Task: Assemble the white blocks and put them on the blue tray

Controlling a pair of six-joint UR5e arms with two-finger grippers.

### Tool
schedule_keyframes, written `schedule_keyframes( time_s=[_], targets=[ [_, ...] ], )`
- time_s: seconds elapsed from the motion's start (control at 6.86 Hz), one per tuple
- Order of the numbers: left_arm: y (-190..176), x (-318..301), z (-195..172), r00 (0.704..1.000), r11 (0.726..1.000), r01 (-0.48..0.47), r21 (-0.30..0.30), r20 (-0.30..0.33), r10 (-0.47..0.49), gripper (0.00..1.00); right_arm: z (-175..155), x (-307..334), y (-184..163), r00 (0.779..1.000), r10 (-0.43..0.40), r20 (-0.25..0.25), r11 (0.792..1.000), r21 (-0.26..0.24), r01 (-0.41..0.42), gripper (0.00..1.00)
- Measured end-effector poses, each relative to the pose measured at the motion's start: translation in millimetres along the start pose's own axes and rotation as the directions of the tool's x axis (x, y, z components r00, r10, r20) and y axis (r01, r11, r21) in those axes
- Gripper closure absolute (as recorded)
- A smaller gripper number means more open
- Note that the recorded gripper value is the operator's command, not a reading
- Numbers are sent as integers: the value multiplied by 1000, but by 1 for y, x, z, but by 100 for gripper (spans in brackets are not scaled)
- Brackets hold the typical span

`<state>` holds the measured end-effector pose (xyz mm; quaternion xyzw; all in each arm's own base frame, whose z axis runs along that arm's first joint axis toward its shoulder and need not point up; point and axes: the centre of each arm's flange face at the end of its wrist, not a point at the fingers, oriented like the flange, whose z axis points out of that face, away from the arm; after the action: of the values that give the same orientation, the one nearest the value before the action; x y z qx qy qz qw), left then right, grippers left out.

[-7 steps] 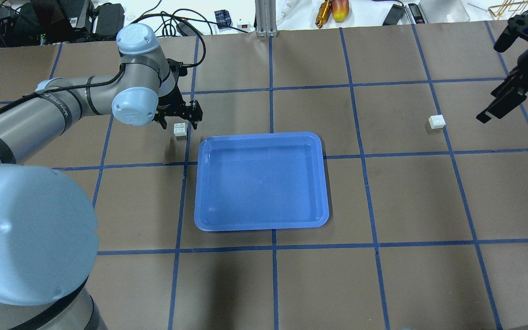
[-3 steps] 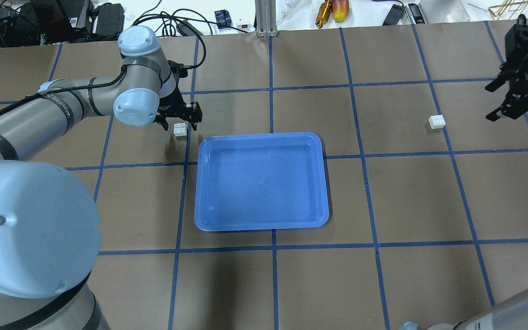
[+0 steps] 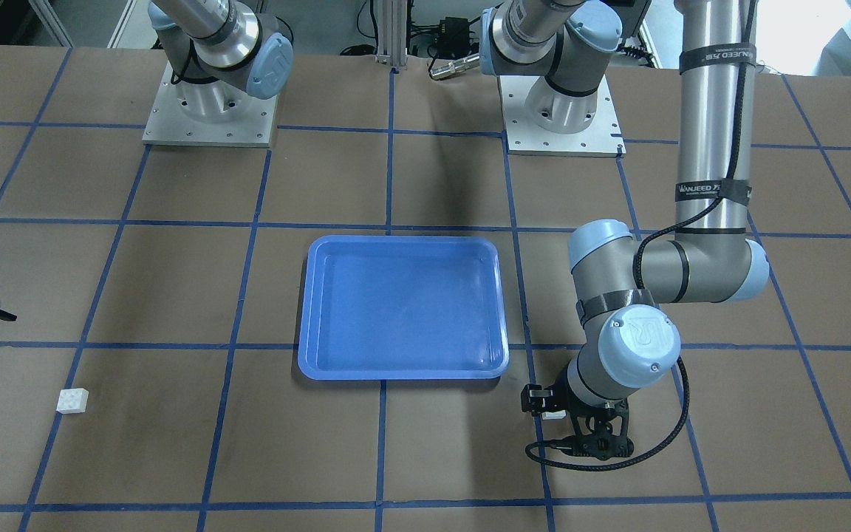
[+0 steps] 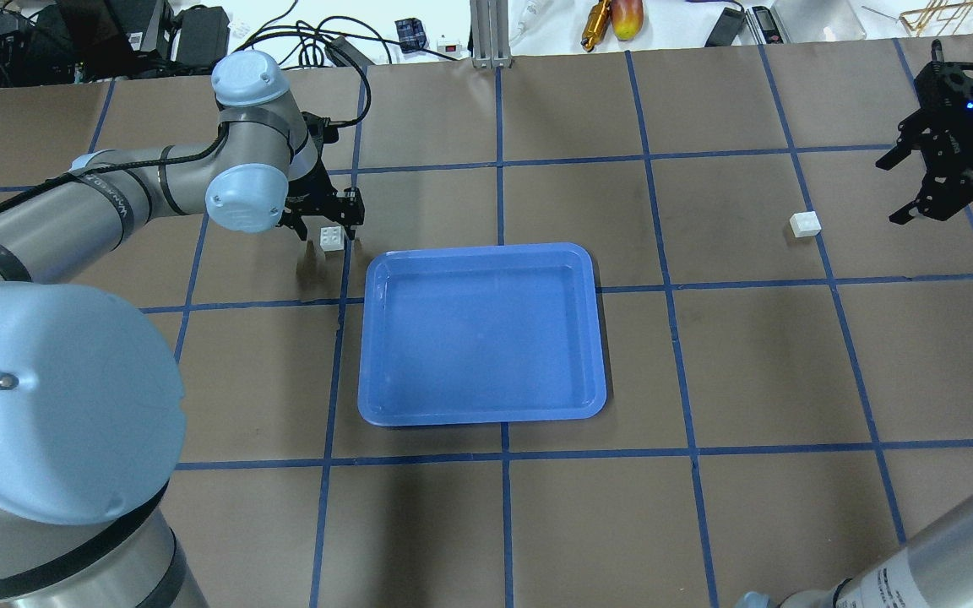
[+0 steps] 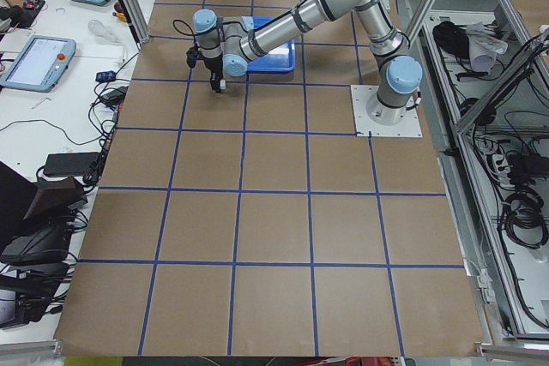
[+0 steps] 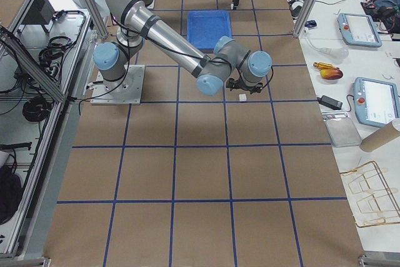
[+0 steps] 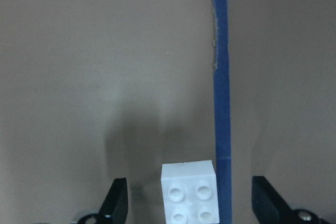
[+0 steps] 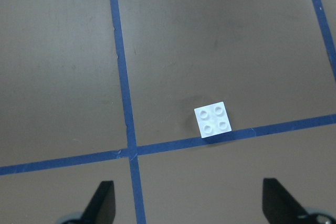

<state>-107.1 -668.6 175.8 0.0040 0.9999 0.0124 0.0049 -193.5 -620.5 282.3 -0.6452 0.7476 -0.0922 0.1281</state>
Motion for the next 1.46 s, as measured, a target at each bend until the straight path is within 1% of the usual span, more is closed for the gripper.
schedule_keyframes(
  time_s=[0.15, 0.29, 0.44, 0.58, 0.73, 0.87, 1.02, 1.17, 1.31, 1.46],
  targets=[
    [0, -1, 1, 1000, 1000, 17, -1, -3, -17, 25, 4, 2, 2, 1000, -2, 1, 1000, 3, 2, 0],
    [0, -1, 2, 1000, 1000, 26, -2, -7, -26, 27, 8, 7, 4, 1000, -2, -10, 1000, 9, 2, 0],
    [1, 0, 2, 1000, 1000, 28, -4, -9, -28, 38, 16, 16, 9, 1000, -8, -30, 1000, 16, 8, 0],
    [1, 0, 3, 1000, 1000, 28, -6, -10, -28, 48, 29, 25, 15, 999, -14, -34, 999, 32, 15, 0],
    [2, 0, 3, 1000, 1000, 27, -6, -10, -27, 56, 38, 33, 20, 999, -25, -33, 999, 44, 27, 0],
    [2, 0, 1, 1000, 1000, 25, -4, -11, -25, 66, 44, 38, 23, 999, -44, -33, 997, 54, 45, 0],
    [1, 0, -2, 1000, 1000, 22, -1, -12, -22, 81, 55, 42, 26, 997, -69, -24, 995, 71, 71, 0],
    [1, 2, -5, 1000, 1000, 15, 3, -18, -15, 82, 70, 45, 30, 995, -103, -12, 990, 96, 104, 0],
    [1, 3, -9, 999, 1000, 13, 9, -32, -13, 82, 82, 47, 31, 993, -119, -3, 986, 119, 119, 0],
    [2, 5, -17, 999, 1000, 13, 14, -48, -12, 82, 87, 47, 30, 992, -126, 3, 984, 130, 125, 0]
  ],
)
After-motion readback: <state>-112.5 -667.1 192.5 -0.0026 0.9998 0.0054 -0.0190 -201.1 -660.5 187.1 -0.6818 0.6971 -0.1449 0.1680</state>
